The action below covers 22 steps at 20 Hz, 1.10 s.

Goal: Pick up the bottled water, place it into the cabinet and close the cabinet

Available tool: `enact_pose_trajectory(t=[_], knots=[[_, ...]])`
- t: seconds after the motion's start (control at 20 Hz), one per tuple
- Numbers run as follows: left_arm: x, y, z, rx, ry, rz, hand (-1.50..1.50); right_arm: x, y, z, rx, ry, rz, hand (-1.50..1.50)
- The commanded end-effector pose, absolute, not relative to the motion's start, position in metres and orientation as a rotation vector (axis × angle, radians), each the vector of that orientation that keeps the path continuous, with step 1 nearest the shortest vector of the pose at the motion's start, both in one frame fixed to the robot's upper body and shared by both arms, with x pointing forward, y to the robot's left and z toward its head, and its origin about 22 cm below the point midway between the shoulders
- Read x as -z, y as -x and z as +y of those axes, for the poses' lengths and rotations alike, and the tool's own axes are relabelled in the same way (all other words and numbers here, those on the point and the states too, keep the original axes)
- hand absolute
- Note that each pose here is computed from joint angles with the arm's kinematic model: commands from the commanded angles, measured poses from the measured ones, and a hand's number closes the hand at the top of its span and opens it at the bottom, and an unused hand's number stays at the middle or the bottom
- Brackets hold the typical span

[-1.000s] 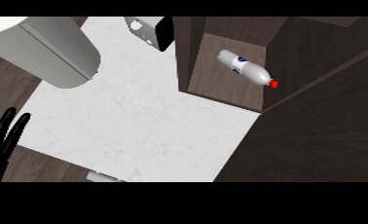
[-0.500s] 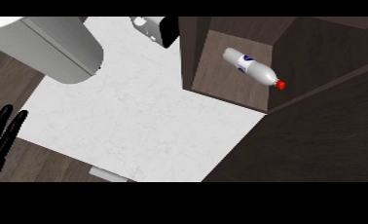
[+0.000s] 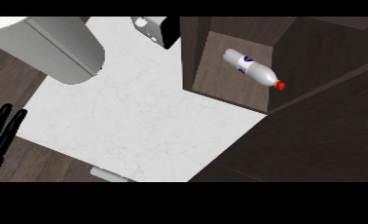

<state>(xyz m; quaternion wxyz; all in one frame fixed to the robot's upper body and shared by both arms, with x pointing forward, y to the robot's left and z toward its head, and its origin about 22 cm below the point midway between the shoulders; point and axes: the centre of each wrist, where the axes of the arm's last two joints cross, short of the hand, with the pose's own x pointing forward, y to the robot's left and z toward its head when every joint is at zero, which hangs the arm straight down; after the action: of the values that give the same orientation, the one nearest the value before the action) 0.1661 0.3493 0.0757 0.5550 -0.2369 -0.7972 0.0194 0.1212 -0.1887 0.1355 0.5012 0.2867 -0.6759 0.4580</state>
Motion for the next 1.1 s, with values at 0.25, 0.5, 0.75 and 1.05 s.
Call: enact_pose_trajectory(t=[0.25,0.5,0.75,1.05], knots=[[-0.074,-0.168,0.355,-0.053,0.556,-1.881,-1.5,-0.125,-0.173,-0.166,-1.036,-0.53,-1.562,1.5],[-0.07,-0.169,0.355,-0.07,0.557,-1.874,-1.5,-0.128,-0.206,-0.143,-1.004,-0.53,-1.541,1.5],[-0.068,-0.168,0.36,-0.087,0.539,-1.872,-1.5,-0.143,-0.246,-0.13,-0.857,-0.428,-1.599,1.5],[-0.066,-0.166,0.364,-0.105,0.53,-1.87,-1.5,-0.159,-0.296,-0.103,-0.639,-0.304,-1.62,1.5]])
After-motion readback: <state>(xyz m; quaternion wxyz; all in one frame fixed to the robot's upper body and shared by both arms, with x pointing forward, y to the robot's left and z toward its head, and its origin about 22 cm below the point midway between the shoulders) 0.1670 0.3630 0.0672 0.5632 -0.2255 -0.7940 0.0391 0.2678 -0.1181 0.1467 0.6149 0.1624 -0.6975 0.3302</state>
